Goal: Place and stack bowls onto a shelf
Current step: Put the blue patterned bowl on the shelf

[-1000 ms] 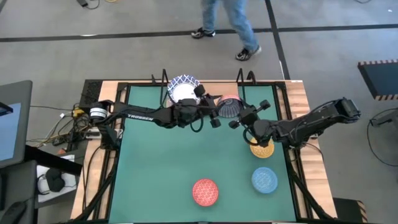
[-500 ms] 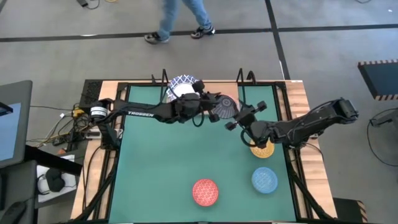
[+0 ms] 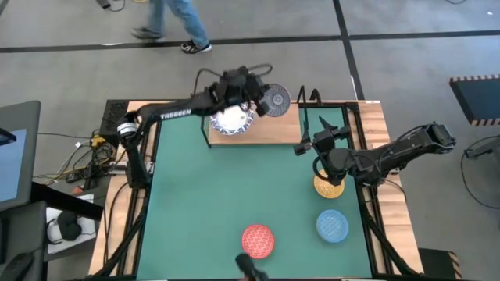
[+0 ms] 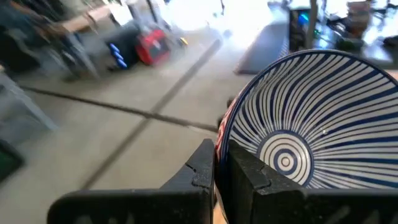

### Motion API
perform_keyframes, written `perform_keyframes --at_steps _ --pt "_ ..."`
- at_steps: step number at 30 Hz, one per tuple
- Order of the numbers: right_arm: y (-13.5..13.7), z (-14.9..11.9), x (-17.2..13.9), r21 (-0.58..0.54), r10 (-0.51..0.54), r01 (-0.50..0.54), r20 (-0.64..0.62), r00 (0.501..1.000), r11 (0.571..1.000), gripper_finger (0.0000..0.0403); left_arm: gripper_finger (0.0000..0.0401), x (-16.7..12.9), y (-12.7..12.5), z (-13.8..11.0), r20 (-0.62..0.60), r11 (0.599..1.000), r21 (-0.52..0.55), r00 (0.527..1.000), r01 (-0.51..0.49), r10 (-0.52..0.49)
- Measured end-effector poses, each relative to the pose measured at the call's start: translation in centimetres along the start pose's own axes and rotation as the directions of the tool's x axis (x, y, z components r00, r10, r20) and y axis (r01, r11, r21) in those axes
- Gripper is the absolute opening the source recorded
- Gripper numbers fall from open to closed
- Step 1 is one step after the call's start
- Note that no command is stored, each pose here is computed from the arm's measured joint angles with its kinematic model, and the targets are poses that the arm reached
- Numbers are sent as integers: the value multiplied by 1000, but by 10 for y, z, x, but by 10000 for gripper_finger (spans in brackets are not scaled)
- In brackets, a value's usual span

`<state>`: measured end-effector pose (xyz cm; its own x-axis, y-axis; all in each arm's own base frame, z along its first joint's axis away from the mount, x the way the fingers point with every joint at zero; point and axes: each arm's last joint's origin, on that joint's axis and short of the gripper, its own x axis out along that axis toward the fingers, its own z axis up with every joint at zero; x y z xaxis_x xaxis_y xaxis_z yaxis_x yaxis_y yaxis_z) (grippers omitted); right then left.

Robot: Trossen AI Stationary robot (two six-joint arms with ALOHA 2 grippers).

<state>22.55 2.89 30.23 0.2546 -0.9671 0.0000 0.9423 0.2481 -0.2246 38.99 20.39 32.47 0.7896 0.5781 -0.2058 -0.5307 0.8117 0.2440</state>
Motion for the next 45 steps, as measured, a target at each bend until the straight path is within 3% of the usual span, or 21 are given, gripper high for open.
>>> perform_keyframes --at_steps 5,9,15,21,45 --pt "0 0 -1 1 1 -1 0 1000 1000 270 5 34 18 -10 -57 995 -22 994 94 -95" --pt "0 0 0 -9 -4 4 -1 1000 1000 270 6 59 21 -15 -201 982 71 967 176 -159" --pt "0 -1 0 -13 -1 1 0 1000 1000 270 6 84 21 -16 -350 963 132 920 235 -176" --pt "0 -1 0 -15 -1 1 0 1000 1000 270 6 107 12 -30 -389 966 84 900 246 -195" --pt "1 -5 -3 -25 9 -9 2 1000 1000 270 21 112 -1 -56 -479 958 -3 840 287 -253"
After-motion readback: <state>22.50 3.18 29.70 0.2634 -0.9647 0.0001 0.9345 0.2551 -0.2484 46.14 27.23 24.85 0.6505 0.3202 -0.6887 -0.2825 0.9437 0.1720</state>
